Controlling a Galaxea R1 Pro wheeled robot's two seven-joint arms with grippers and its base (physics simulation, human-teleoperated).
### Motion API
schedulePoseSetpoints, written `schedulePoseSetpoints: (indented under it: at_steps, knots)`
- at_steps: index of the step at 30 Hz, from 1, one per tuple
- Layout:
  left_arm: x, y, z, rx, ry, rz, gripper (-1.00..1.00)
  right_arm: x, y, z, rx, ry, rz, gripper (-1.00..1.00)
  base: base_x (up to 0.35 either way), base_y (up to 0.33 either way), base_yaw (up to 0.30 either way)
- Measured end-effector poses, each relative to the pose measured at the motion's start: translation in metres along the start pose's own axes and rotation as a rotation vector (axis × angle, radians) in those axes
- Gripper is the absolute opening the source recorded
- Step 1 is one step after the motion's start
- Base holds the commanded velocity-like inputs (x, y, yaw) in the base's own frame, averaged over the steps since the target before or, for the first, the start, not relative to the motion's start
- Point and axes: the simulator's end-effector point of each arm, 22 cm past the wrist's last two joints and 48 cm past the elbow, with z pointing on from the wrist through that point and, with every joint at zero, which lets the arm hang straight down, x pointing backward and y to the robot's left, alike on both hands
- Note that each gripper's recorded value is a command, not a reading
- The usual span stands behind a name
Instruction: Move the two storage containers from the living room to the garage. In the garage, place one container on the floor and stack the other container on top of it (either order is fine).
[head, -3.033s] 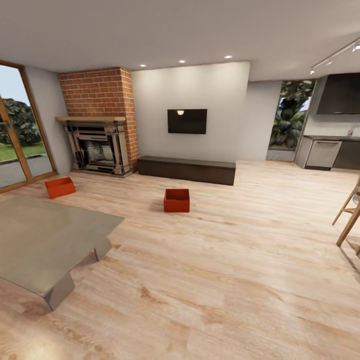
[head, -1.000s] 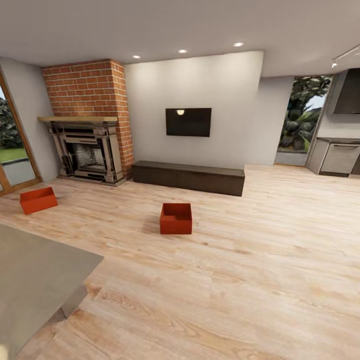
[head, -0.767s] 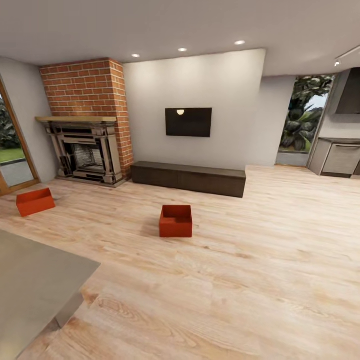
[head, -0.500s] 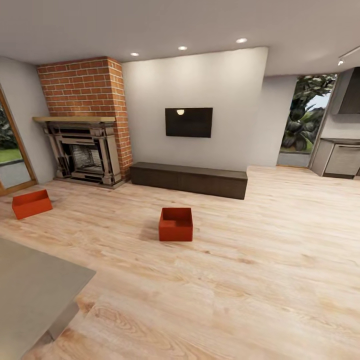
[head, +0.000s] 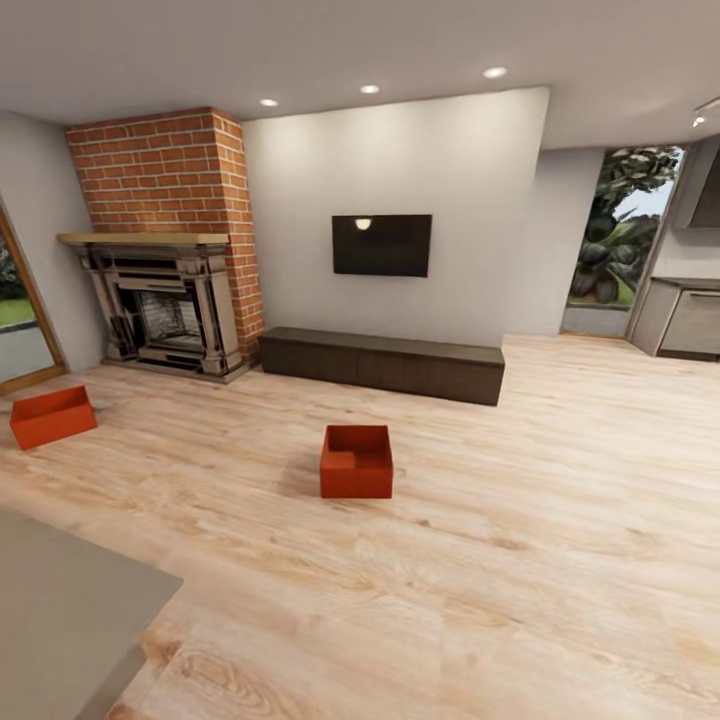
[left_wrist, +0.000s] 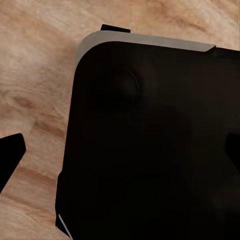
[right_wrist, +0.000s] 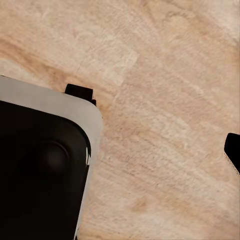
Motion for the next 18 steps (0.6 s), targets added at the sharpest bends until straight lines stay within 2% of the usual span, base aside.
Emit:
schedulePoseSetpoints:
  at_steps: [6, 18]
  knots:
    - [0.0003, 0.0, 0.0, 0.0, 0.001, 0.0, 1.0, 0.0, 0.0, 0.0, 0.0, 0.0, 0.0, 1.0, 0.327, 0.093, 0.0]
    - [0.0017, 0.0, 0.0, 0.0, 0.008, 0.0, 1.0, 0.0001, -0.0003, 0.0, 0.001, 0.0, 0.0, 1.0, 0.327, 0.008, 0.0]
